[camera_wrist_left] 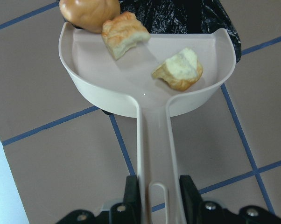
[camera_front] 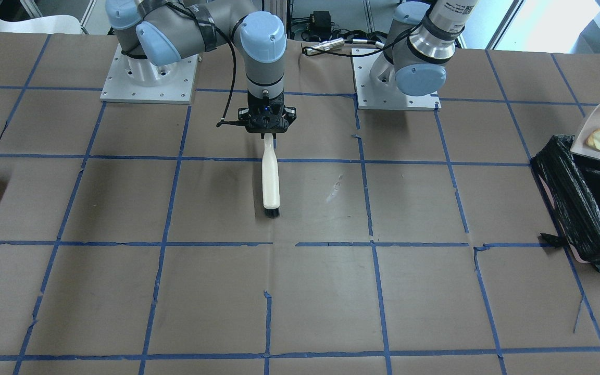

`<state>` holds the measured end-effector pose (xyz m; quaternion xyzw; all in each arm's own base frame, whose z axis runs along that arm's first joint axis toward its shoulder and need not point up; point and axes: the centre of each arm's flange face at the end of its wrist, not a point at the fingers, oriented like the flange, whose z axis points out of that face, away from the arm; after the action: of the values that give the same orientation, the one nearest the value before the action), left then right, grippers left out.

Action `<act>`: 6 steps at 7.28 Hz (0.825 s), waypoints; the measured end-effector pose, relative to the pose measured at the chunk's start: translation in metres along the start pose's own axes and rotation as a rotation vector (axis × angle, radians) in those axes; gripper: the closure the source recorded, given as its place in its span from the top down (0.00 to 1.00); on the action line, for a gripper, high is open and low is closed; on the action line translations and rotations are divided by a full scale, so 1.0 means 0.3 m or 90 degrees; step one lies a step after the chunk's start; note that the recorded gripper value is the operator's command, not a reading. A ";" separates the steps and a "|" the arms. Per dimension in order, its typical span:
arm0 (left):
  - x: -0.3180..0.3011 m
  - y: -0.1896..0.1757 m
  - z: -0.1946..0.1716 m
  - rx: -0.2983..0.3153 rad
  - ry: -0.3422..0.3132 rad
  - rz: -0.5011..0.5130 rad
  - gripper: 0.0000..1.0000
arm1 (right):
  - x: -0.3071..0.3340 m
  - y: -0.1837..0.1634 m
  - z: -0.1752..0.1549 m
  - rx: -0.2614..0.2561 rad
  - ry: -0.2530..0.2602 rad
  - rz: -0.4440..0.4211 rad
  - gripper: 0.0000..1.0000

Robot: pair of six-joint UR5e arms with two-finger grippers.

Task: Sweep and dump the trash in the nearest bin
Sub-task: 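Tilt the white dustpan over the black bin with the left gripper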

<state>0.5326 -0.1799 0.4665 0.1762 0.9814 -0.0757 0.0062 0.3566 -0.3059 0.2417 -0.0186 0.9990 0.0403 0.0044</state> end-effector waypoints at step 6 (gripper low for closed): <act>-0.019 -0.116 -0.114 -0.089 -0.036 0.055 0.03 | -0.006 -0.005 0.007 -0.001 0.003 -0.001 1.00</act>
<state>0.5264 -0.2090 0.5055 0.2150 0.9753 -0.0118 0.0491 0.3583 -0.3070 0.2395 -0.0193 0.9990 0.0413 0.0018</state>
